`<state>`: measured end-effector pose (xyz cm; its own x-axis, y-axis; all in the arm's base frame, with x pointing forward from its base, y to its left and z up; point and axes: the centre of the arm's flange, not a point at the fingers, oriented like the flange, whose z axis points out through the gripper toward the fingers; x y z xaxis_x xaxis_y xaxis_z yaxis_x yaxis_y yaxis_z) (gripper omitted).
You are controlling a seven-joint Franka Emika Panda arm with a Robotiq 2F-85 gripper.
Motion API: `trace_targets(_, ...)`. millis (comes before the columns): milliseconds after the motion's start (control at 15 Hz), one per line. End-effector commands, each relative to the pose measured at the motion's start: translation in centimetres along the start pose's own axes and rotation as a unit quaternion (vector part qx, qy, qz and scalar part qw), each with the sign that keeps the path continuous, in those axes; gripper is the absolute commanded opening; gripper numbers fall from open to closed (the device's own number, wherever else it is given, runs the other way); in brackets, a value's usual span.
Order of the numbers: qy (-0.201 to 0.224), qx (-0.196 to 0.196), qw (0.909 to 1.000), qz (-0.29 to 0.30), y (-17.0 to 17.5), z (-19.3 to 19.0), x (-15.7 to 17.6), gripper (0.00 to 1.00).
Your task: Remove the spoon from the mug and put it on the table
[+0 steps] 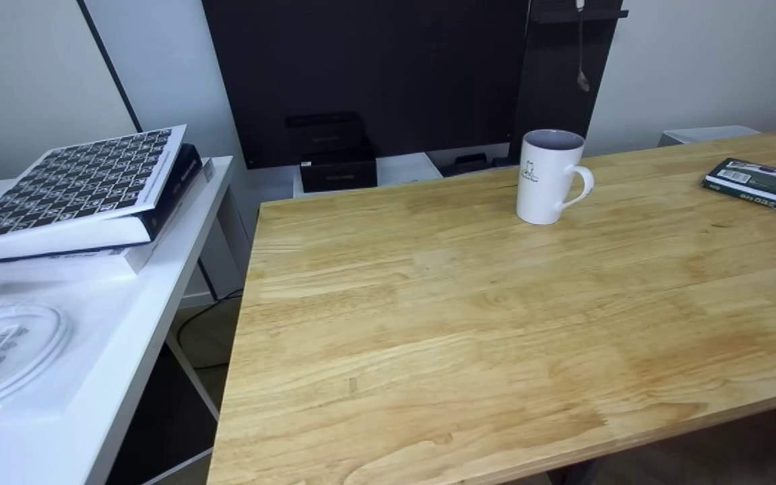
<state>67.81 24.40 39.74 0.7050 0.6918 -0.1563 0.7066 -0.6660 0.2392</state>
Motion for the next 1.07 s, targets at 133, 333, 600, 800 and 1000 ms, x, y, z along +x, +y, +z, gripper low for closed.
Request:
trace_targets(133, -0.077, 0.016, 0.9964, 0.030, 2.1, 6.0, -4.4, 0.04)
trace_targets(333, -0.119, 0.044, 0.9915, 0.026, 1.1, 10.5, -6.2, 0.04)
trace_targets(600, -0.162, 0.088, 0.9828, -0.006, -2.9, 15.4, -7.5, 0.04)
trace_targets(800, -0.179, 0.076, 0.9797, -0.048, -7.5, 18.1, -7.9, 0.04)
trace_targets(1000, -0.190, 0.070, 0.9748, -0.094, -11.6, 20.1, -7.7, 0.04)
